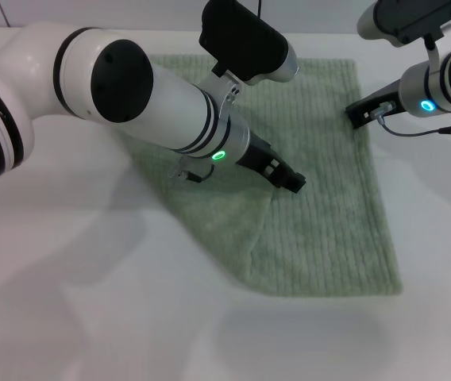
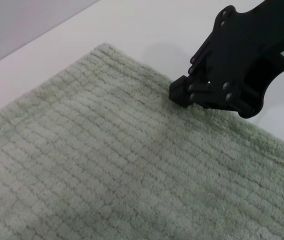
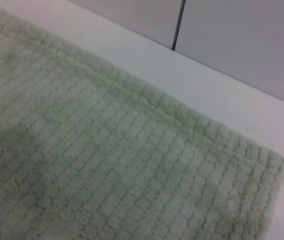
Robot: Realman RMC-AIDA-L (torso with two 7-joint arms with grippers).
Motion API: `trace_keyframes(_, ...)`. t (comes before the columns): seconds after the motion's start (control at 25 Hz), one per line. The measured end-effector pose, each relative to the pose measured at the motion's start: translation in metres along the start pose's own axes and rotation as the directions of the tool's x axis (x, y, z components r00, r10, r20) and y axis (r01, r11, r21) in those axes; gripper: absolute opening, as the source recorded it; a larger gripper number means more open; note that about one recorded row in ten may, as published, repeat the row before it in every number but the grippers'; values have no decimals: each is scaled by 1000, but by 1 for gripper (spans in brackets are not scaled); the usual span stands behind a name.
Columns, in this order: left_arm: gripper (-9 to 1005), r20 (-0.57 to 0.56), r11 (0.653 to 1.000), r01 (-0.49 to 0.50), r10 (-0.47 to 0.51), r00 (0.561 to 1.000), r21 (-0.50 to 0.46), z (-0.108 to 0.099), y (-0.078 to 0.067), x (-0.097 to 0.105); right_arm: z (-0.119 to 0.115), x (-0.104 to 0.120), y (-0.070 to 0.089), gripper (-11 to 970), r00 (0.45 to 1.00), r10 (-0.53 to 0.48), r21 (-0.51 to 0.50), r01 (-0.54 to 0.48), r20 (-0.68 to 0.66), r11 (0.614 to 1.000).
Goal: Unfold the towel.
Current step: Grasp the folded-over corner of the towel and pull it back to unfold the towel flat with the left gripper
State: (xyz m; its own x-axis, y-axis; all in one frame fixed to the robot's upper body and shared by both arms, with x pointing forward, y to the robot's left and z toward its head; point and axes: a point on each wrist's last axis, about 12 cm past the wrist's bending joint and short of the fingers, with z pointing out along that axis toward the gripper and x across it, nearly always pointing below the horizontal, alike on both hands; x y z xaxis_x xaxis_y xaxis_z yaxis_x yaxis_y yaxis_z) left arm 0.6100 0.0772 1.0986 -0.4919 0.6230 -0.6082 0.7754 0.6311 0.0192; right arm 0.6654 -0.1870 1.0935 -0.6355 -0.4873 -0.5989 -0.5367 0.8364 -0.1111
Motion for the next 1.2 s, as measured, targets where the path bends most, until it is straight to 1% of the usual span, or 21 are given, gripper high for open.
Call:
trace_keyframes(0.36, 795, -1, 1000, -2, 2, 1000, -1, 0, 0, 0, -1, -1, 1, 24, 1000, -5, -7, 5, -3, 1000)
trace_keyframes(0.84, 793, 2, 1000, -1, 1, 1000, -19, 2, 4, 2, -1, -2, 1, 23, 1000, -14, -8, 14, -1, 1000)
trace_keyframes(1.08, 658, 6, 1000, -3, 3, 1000, -25, 2, 5, 2, -1, -3, 1, 23, 1000, -16, -8, 16, 2, 1000)
trace_keyframes(1.2, 628, 4, 1000, -8, 8, 1000, -26, 2, 5, 3, -1, -3, 1, 23, 1000, -15, -8, 15, 2, 1000)
